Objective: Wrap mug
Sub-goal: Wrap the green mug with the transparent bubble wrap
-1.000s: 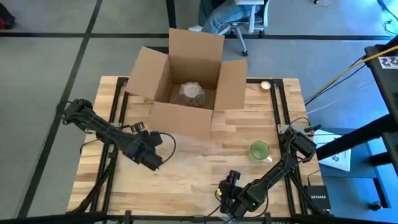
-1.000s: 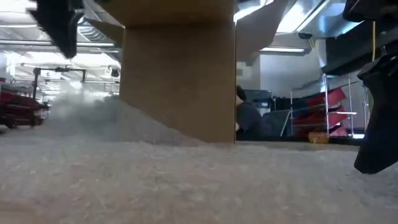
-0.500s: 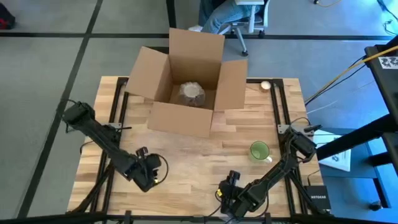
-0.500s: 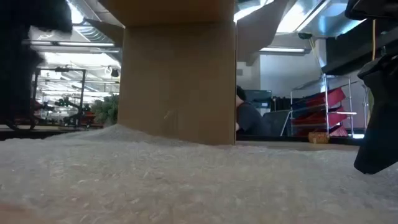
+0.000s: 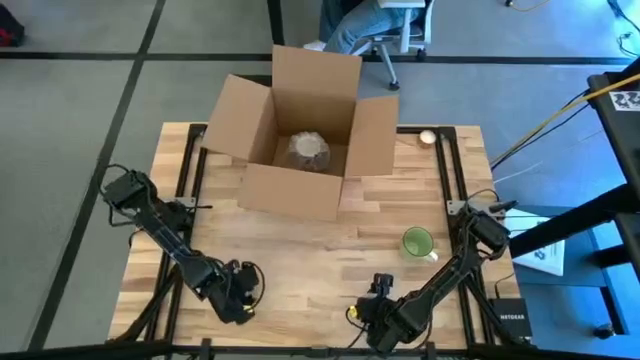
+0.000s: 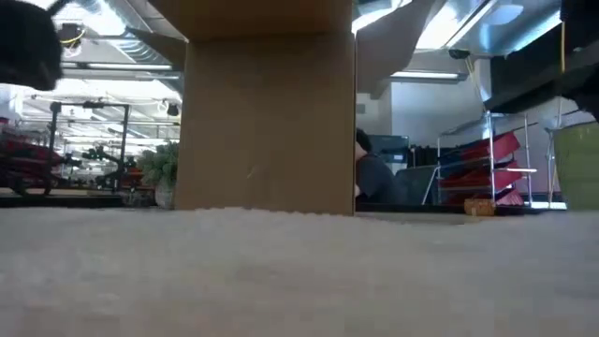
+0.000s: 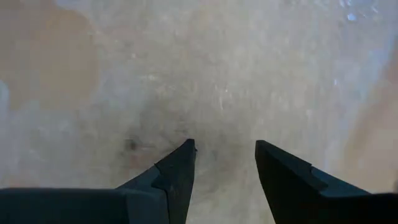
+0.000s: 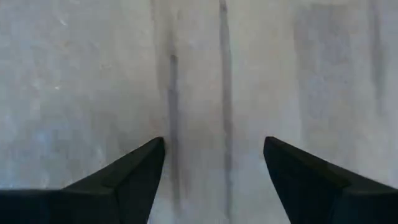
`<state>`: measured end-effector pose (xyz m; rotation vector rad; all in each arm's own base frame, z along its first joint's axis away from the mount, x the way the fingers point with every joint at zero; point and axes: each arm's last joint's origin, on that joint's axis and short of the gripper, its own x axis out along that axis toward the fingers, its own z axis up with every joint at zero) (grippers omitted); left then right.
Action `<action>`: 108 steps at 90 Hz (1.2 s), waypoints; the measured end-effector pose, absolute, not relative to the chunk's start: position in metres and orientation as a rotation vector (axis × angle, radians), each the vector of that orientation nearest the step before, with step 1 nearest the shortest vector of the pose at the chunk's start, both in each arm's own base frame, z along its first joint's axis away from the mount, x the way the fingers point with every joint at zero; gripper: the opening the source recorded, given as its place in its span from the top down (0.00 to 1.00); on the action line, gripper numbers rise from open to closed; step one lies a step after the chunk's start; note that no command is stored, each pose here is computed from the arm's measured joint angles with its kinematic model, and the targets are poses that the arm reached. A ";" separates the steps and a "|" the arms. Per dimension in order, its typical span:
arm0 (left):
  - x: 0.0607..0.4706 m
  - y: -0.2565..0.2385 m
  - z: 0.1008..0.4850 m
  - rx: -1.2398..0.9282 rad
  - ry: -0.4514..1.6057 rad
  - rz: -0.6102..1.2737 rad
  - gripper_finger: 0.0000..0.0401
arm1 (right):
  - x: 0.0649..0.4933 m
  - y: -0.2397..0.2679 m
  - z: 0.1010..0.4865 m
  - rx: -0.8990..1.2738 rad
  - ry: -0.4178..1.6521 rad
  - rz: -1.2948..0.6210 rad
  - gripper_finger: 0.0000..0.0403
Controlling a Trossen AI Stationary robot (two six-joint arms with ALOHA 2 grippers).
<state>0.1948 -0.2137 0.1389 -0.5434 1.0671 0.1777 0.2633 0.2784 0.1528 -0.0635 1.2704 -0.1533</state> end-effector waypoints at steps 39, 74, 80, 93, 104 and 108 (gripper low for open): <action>0.213 -0.210 0.153 -0.495 0.993 0.177 0.62 | 0.213 0.213 0.292 -0.033 1.228 -0.274 0.34; 0.210 -0.215 0.155 -0.485 0.950 0.170 0.62 | 0.189 0.141 0.259 0.301 1.403 -0.405 0.34; 0.210 -0.215 0.155 -0.483 0.943 0.174 0.62 | 0.189 0.136 0.242 0.327 1.427 -0.415 0.34; 0.211 -0.214 0.155 -0.472 0.923 0.186 0.62 | 0.186 0.121 0.218 0.297 1.461 -0.466 0.34; 0.211 -0.214 0.155 -0.469 0.911 0.193 0.62 | 0.189 0.117 0.204 0.327 1.470 -0.426 0.37; 0.211 -0.214 0.155 -0.469 0.911 0.194 0.62 | 0.190 0.117 0.202 0.338 1.468 -0.403 0.41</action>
